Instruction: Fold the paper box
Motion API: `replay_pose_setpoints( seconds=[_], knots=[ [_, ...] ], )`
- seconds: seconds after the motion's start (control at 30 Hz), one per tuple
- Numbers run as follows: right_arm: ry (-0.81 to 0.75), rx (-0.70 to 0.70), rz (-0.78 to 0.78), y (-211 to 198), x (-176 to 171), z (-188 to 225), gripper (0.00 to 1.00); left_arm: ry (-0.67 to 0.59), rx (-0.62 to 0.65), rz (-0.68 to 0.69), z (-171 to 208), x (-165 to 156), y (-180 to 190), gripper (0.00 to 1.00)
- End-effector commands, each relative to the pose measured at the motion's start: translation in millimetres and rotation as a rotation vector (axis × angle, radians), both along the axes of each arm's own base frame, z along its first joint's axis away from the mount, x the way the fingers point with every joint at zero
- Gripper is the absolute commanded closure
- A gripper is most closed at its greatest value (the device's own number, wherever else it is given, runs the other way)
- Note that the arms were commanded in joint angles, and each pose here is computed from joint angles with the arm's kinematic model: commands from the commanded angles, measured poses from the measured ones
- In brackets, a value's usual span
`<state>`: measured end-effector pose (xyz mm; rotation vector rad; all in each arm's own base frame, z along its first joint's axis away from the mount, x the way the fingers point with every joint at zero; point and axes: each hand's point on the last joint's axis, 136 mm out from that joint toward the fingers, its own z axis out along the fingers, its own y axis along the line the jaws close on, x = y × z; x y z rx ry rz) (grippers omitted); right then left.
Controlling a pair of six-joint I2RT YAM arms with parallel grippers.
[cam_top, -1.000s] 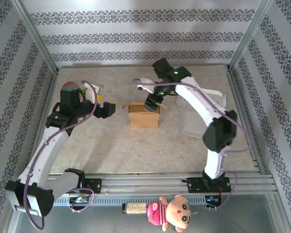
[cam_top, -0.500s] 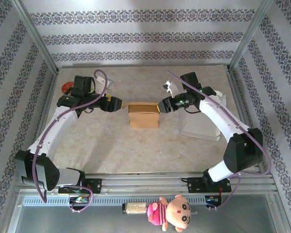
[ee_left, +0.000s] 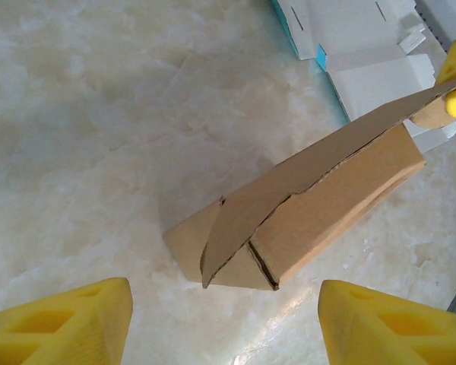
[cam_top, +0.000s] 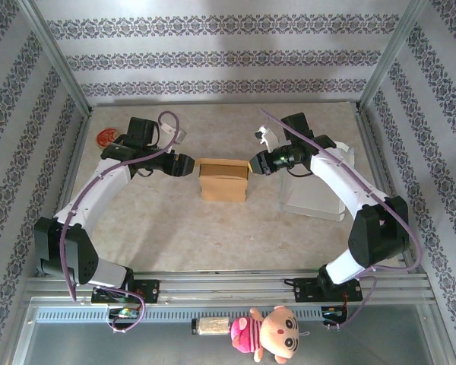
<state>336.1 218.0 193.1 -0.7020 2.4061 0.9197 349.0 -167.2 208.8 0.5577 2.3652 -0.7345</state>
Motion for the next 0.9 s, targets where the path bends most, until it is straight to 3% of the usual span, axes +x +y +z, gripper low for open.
replay_pose_setpoints(
  seconds=[0.0,0.47,0.87],
  knots=[
    [-0.026,-0.013,-0.009,-4.0,2.3,2.4,0.80,-0.042,0.002,-0.032,5.8,6.8,-8.6,0.36],
    [-0.034,-0.012,-0.006,-4.3,-0.8,4.6,0.82,-0.042,-0.016,-0.086,1.6,11.8,-30.5,0.51],
    [0.008,0.024,-0.086,-1.4,6.5,4.7,0.87,0.026,-0.068,-0.076,0.2,5.7,-40.2,0.88]
  ],
)
